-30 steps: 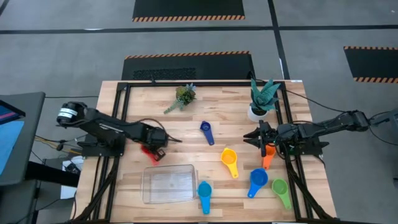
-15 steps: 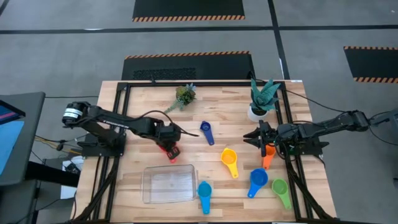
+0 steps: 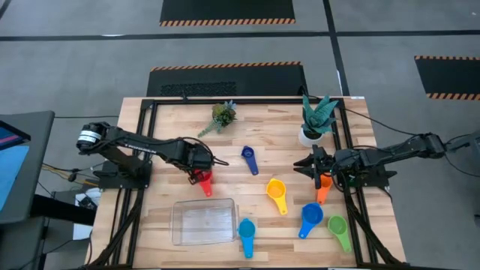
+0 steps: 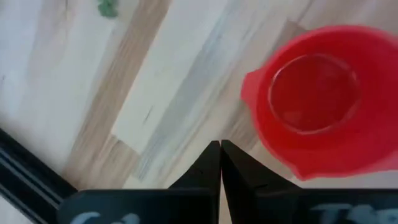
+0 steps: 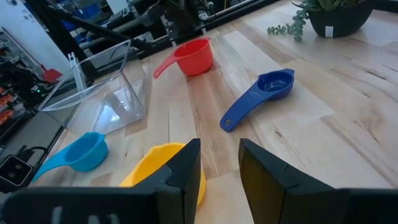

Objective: Nest measuring cups in basket
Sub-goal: Move the red measuring cup to the center of the table

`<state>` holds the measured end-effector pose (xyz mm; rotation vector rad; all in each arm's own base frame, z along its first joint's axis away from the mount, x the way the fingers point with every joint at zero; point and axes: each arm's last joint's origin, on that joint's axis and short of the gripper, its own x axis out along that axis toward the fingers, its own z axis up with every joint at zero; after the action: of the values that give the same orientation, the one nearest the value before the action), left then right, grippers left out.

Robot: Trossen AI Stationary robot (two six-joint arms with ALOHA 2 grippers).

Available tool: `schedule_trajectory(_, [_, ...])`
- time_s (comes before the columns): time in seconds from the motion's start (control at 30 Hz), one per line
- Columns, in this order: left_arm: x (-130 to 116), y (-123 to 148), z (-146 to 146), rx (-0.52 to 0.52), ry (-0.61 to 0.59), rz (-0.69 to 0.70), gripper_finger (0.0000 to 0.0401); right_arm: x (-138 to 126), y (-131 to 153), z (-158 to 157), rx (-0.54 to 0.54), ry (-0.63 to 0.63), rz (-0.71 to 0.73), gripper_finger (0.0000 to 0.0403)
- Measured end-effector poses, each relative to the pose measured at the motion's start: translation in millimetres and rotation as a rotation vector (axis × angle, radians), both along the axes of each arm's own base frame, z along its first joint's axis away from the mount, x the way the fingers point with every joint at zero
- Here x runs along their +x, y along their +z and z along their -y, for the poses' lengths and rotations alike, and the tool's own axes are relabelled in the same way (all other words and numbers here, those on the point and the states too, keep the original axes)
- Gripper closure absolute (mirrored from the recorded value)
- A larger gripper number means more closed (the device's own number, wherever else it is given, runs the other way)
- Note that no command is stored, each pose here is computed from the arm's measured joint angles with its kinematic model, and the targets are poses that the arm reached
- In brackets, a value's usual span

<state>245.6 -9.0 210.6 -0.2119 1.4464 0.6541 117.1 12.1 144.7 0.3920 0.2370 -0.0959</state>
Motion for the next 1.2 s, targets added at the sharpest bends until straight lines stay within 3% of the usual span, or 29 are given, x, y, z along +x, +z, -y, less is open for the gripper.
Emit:
schedule_trajectory(0.47, [6, -29, 6, -0.128, 0.052, -0.066, 0.0401, 0, 0, 0, 0.007, -0.002, 0.000, 0.0270])
schedule_trajectory(0.73, [17, -31, 19, -0.287, 0.040, 0.041, 0.0401, 0, 0, 0, 0.007, -0.002, 0.000, 0.0269])
schedule_trajectory(1.2, [31, -27, 36, -0.393, -0.096, 0.172, 0.0401, 0, 0, 0, 0.007, -0.002, -0.003, 0.0270])
